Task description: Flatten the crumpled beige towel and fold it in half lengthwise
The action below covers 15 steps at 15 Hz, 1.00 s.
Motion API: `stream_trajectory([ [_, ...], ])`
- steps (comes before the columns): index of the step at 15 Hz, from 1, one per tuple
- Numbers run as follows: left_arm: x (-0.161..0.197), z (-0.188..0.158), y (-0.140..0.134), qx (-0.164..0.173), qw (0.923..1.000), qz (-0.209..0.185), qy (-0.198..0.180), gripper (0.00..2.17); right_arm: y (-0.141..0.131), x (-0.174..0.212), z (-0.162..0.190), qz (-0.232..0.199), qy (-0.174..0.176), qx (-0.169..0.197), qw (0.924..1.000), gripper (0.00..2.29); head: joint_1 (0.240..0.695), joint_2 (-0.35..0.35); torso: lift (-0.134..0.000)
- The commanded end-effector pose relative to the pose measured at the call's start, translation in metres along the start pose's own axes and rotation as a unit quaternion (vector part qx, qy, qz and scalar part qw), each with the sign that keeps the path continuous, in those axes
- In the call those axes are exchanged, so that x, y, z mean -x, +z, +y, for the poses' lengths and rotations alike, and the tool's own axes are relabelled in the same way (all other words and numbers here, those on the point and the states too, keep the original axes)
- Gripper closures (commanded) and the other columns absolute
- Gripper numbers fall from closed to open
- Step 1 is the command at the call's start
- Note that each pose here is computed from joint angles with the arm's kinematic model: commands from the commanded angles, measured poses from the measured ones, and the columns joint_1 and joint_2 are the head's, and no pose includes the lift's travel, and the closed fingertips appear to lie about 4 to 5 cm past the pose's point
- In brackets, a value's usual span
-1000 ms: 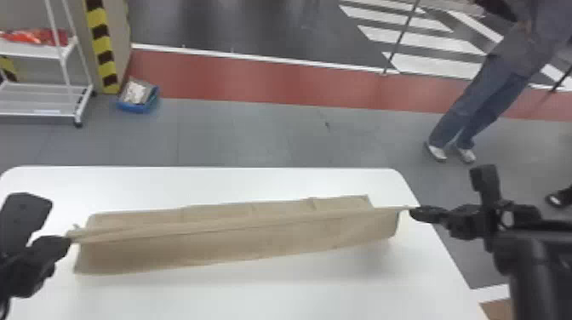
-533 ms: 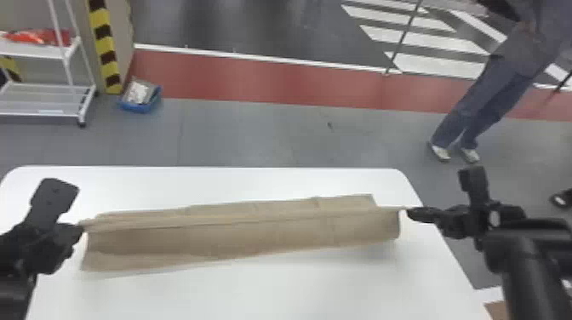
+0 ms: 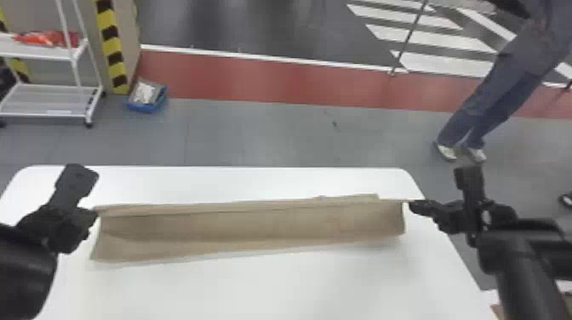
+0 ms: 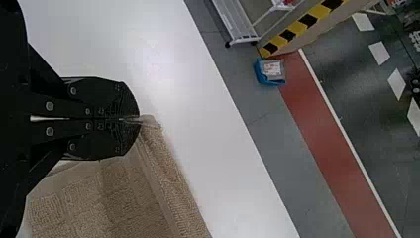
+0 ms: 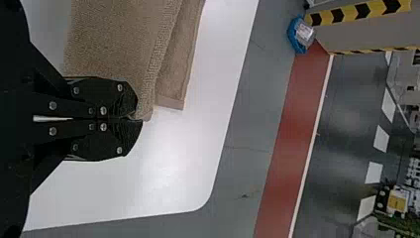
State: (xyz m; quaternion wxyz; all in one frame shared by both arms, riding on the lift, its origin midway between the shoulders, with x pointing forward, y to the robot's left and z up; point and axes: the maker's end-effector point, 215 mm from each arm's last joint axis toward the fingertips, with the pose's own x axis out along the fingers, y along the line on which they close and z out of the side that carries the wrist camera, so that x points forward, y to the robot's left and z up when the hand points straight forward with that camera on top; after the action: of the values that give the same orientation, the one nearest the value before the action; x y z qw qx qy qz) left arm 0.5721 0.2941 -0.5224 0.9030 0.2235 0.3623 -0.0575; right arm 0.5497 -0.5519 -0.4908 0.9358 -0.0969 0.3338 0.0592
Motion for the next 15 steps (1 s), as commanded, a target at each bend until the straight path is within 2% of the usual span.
stream_trajectory([
  [1, -0.003, 0.001, 0.002, -0.002, 1.0, -0.001, 0.002, 1.56, 0.001, -0.005, -0.007, -0.004, -0.025, -0.006, 0.9997, 1.85, 0.695, -0.248, 0.0],
  [2, -0.004, 0.0, 0.002, -0.007, 1.0, 0.001, 0.004, 1.56, 0.002, -0.007, -0.005, -0.004, -0.028, -0.002, 0.9996, 1.84, 0.695, -0.243, 0.0],
  [3, -0.006, 0.0, -0.002, -0.008, 0.9999, 0.005, 0.005, 1.55, 0.004, -0.013, 0.002, -0.01, -0.029, 0.007, 0.9995, 1.7, 0.695, -0.238, 0.0],
  [4, -0.007, 0.0, -0.003, -0.01, 0.9999, 0.004, 0.007, 1.41, 0.005, -0.016, 0.007, -0.014, -0.031, 0.01, 0.9994, 1.53, 0.695, -0.239, 0.0],
  [6, -0.009, -0.006, 0.001, -0.018, 0.9998, -0.006, 0.006, 0.29, 0.003, -0.025, 0.012, -0.016, -0.053, 0.019, 0.9983, 1.4, 0.695, -0.242, 0.0],
  [7, -0.01, -0.006, 0.003, -0.02, 0.9997, -0.012, 0.009, 0.05, -0.002, -0.028, 0.006, -0.012, -0.081, 0.021, 0.9964, 0.87, 0.695, -0.236, 0.0],
  [8, -0.012, -0.007, 0.007, -0.027, 0.9993, -0.022, 0.016, 0.02, -0.001, -0.032, 0.011, -0.019, -0.085, 0.027, 0.9959, 0.16, 0.695, -0.238, 0.0],
  [9, -0.013, -0.01, 0.007, -0.029, 0.999, -0.027, 0.017, 0.02, -0.001, -0.036, 0.016, -0.018, -0.092, 0.027, 0.9952, 0.0, 0.695, -0.243, 0.0],
  [14, -0.005, -0.016, -0.001, -0.027, 0.9985, -0.044, 0.019, 0.02, 0.002, -0.033, 0.026, -0.055, -0.085, 0.017, 0.9947, 0.05, 0.695, -0.23, 0.0],
  [15, 0.0, -0.016, 0.002, -0.018, 0.9978, -0.061, 0.018, 0.02, 0.003, -0.031, 0.025, -0.057, -0.087, 0.02, 0.9944, 0.05, 0.695, -0.229, 0.0],
])
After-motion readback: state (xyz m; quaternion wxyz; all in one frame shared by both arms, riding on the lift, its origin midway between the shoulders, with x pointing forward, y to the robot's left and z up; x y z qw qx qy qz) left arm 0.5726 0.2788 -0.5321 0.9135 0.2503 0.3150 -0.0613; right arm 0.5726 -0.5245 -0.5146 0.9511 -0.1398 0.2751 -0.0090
